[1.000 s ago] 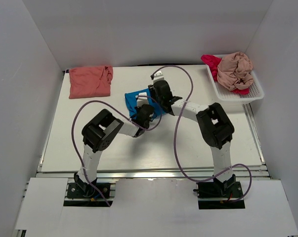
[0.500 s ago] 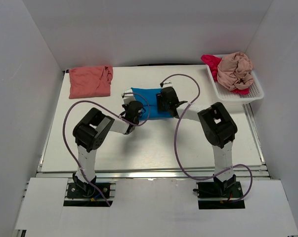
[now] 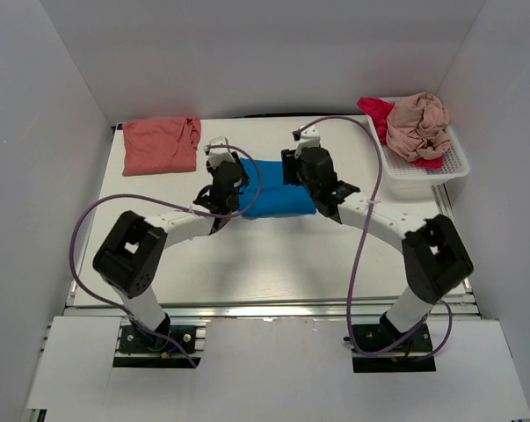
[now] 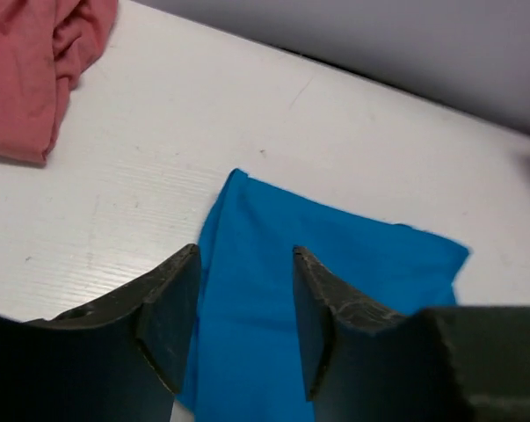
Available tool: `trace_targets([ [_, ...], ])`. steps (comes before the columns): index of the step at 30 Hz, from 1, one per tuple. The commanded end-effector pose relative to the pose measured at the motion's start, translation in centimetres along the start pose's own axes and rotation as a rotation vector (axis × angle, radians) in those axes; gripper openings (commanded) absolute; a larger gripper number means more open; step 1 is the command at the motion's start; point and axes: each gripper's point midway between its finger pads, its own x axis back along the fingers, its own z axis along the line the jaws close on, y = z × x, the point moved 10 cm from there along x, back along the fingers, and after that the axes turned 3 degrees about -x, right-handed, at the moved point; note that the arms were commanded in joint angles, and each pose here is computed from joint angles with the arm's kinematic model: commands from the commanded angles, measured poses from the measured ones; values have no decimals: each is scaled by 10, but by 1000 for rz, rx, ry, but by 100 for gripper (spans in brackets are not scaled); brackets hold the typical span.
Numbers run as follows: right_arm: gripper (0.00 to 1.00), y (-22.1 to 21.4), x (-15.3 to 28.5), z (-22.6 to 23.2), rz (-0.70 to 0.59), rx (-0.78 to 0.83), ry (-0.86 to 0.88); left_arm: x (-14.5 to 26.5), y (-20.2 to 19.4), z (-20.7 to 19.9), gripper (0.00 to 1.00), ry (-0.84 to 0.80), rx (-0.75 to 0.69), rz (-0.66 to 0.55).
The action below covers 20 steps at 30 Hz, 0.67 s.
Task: Fold and stack the t-shirts
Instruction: Smooth out wrinkles on the folded tshirt
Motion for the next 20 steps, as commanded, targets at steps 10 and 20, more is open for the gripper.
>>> trace_targets([
  [10, 68, -42, 64, 1, -124, -127, 68, 74, -7, 42, 69, -117, 63, 16],
  [20, 69, -114, 87, 20, -30, -31, 85, 113, -50, 94, 68, -82, -23, 53],
])
